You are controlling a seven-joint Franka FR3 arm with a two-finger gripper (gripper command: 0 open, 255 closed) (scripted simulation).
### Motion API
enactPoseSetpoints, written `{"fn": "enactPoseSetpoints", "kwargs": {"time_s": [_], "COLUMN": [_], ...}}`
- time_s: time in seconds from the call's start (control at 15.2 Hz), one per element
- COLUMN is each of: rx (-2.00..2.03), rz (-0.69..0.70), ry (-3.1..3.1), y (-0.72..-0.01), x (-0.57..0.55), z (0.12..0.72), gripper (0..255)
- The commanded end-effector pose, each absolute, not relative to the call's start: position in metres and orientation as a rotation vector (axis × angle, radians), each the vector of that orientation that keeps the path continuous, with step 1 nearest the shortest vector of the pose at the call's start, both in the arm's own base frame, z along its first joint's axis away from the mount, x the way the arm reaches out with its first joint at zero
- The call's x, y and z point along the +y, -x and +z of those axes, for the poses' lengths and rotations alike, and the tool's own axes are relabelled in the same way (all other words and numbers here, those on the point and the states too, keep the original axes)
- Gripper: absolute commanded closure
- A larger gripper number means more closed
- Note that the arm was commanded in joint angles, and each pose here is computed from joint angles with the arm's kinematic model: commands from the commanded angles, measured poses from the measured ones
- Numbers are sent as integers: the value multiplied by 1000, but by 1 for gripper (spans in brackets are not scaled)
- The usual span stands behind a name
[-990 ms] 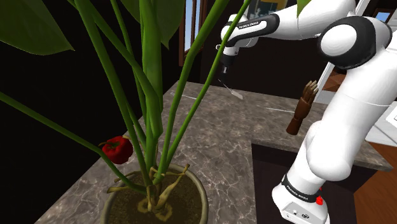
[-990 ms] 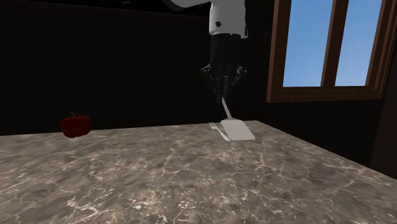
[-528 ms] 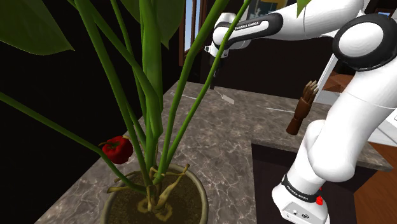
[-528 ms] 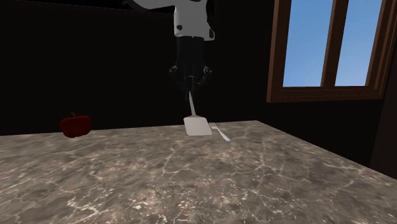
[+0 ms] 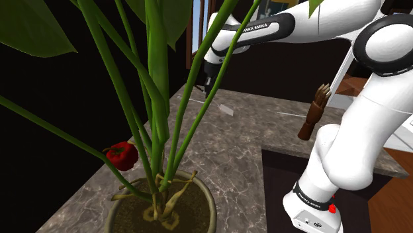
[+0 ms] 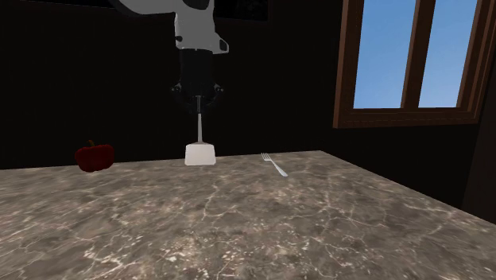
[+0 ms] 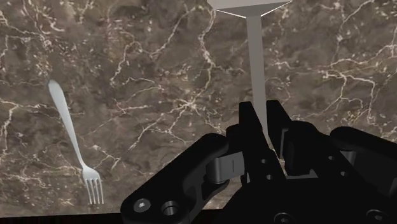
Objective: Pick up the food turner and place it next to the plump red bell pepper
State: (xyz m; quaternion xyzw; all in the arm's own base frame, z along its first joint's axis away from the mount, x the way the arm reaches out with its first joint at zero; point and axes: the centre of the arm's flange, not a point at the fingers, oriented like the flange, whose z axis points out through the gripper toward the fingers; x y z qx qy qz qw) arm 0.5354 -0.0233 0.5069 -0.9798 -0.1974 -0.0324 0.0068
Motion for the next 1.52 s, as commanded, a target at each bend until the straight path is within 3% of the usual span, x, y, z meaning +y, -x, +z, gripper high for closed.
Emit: {"fn": "enactPoseSetpoints", "kwargs": {"time_s": [0.0,0.73,1.45], "rx": [-615,-615,-615], "rz": [-102,-102,-102], "ry": [3065,3065,3065], "y": [-535,-546,-546], "x": [4,156,156], "z": [508,508,450], "gripper": [255,255,255]}}
